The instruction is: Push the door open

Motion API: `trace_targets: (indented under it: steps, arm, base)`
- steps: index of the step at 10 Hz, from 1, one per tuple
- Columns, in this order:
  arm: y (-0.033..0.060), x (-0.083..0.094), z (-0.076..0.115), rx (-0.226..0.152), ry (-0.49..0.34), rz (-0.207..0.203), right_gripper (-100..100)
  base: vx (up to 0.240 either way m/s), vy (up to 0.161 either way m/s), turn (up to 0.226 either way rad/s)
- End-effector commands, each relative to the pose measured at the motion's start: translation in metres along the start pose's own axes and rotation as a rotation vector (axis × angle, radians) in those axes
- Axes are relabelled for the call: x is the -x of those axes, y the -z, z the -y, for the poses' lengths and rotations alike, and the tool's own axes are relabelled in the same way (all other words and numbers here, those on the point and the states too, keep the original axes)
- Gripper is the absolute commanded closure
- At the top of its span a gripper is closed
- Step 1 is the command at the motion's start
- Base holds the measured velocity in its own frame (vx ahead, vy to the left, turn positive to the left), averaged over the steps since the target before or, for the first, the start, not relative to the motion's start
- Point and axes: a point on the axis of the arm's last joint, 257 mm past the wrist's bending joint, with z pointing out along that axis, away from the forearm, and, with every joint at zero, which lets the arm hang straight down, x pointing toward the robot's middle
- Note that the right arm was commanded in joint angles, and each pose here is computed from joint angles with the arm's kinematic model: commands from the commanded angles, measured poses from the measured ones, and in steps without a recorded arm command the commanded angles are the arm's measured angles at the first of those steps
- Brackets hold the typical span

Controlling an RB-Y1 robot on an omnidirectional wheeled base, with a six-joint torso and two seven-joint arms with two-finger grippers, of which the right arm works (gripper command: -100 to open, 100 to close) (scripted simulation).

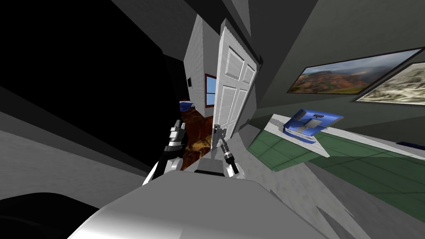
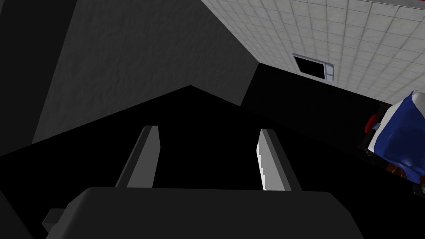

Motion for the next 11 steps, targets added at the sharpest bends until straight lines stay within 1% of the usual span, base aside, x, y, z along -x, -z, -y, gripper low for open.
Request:
trace_targets:
  steps: [1, 2, 3, 5, 7, 10, 11]
  arm:
    - [-0.0008, -0.004, 0.009, -0.018, -0.005, -0.015, -100]
    - [-0.0008, -0.007, 0.013, -0.028, -0.008, -0.023, -100]
    - [-0.0007, -0.012, 0.022, -0.047, -0.014, -0.04, -100]
    - [-0.0003, -0.017, 0.031, -0.067, -0.02, -0.056, -100]
    - [0.0009, -0.027, 0.046, -0.102, -0.031, -0.086, -100]
    - [0.0022, -0.034, 0.056, -0.127, -0.038, -0.108, -100]
    - [0.003, -0.038, 0.062, -0.142, -0.043, -0.12, -100]
  base:
    - [0.07, -0.068, 0.058]
    - [0.091, -0.068, 0.052]
    - [0.137, -0.085, 0.075]
    - [0.114, -0.111, 0.062]
    - [0.121, -0.095, 0.08]
    - [0.093, -0.08, 0.051]
    - [0.081, -0.082, 0.059]
